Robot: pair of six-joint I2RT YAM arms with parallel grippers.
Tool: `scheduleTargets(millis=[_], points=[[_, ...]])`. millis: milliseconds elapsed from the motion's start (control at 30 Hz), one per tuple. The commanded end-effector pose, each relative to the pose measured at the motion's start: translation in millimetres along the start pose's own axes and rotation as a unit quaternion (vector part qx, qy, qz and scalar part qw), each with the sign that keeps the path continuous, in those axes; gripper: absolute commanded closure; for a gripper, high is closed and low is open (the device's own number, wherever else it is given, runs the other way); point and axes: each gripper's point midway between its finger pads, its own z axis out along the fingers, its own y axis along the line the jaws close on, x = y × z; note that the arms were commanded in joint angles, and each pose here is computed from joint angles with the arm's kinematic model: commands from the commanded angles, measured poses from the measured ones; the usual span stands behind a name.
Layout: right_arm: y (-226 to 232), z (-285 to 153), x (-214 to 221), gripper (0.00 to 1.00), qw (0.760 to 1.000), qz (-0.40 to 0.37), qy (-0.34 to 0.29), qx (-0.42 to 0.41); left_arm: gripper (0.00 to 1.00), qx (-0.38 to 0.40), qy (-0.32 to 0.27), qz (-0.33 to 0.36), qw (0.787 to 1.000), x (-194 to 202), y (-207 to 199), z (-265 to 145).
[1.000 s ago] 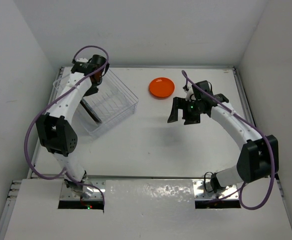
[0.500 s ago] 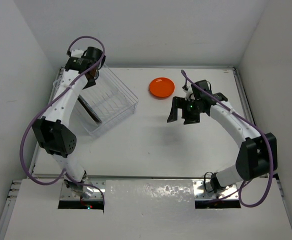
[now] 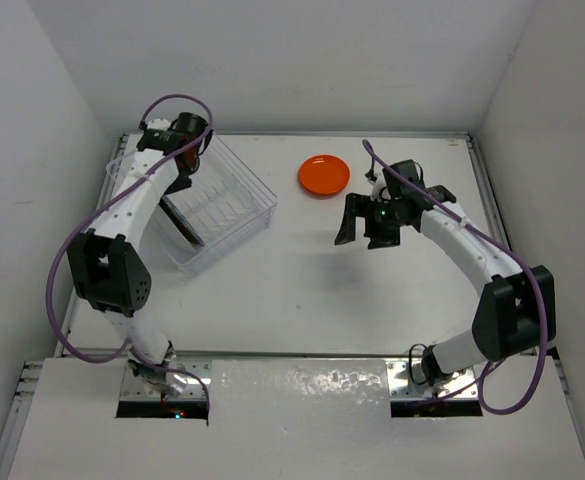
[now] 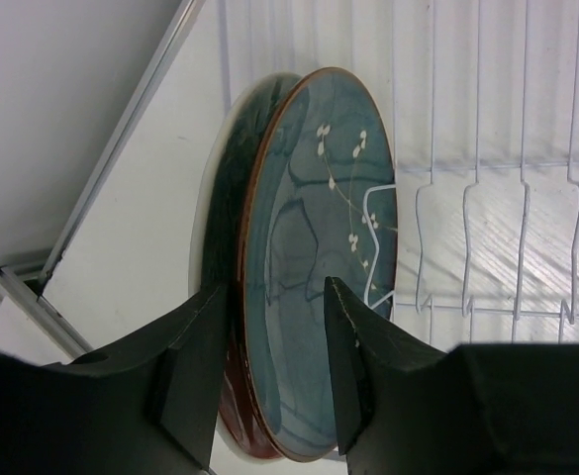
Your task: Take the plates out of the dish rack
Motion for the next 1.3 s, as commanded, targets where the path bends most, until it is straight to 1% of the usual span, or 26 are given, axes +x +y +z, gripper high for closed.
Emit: scheduleTargets(millis=[0, 200, 300, 367, 567, 600, 633, 767, 900, 1000, 1100, 1167, 1267], points=[[9, -6, -12, 0.01, 1.000, -0.013, -0.020, -0.009, 0.62, 0.027, -0.016, -0.034, 0.999, -10, 0, -6], [9, -5, -12, 0.01, 1.000, -0.009, -0.019, -0.009, 0.63, 0.025, 0.007, -0.039, 0.999, 12, 3, 7], [9, -5, -12, 0.01, 1.000, -0.009, -0.019, -0.009, 0.68, 0.035, 0.012, -0.045, 0.998, 18, 2, 10], [9, -4, -11, 0.01, 1.000, -0.010, -0.018, -0.010, 0.75, 0.036, 0.015, -0.045, 0.998, 21, 4, 12], [10, -4, -13, 0.01, 1.000, -0.007, -0.022, -0.013, 0.84, 0.048, 0.010, -0.051, 0.997, 13, 3, 9], [10, -4, -13, 0.01, 1.000, -0.006, -0.021, -0.012, 0.89, 0.049, 0.012, -0.050, 0.997, 13, 2, 10], [10, -4, -14, 0.01, 1.000, -0.007, -0.023, -0.013, 1.00, 0.051, 0.010, -0.049, 0.997, 11, 1, 10], [11, -4, -12, 0.01, 1.000, -0.004, -0.020, -0.013, 1.00, 0.054, 0.008, -0.030, 0.998, 5, 1, 8], [10, -3, -13, 0.01, 1.000, 0.000, -0.021, -0.013, 1.00, 0.024, -0.017, -0.015, 0.999, -17, 16, 0], [12, -2, -15, 0.01, 1.000, 0.004, -0.024, -0.017, 1.00, 0.046, -0.053, -0.030, 0.997, -48, 19, -22], [14, -1, -15, 0.01, 0.999, 0.007, -0.024, -0.022, 1.00, 0.075, -0.084, -0.044, 0.993, -70, 20, -40], [15, -1, -17, 0.01, 0.999, 0.009, -0.024, -0.024, 1.00, 0.096, -0.101, -0.049, 0.989, -80, 19, -50], [16, -2, -18, 0.01, 0.999, 0.007, -0.023, -0.024, 1.00, 0.105, -0.114, -0.057, 0.986, -87, 23, -59]])
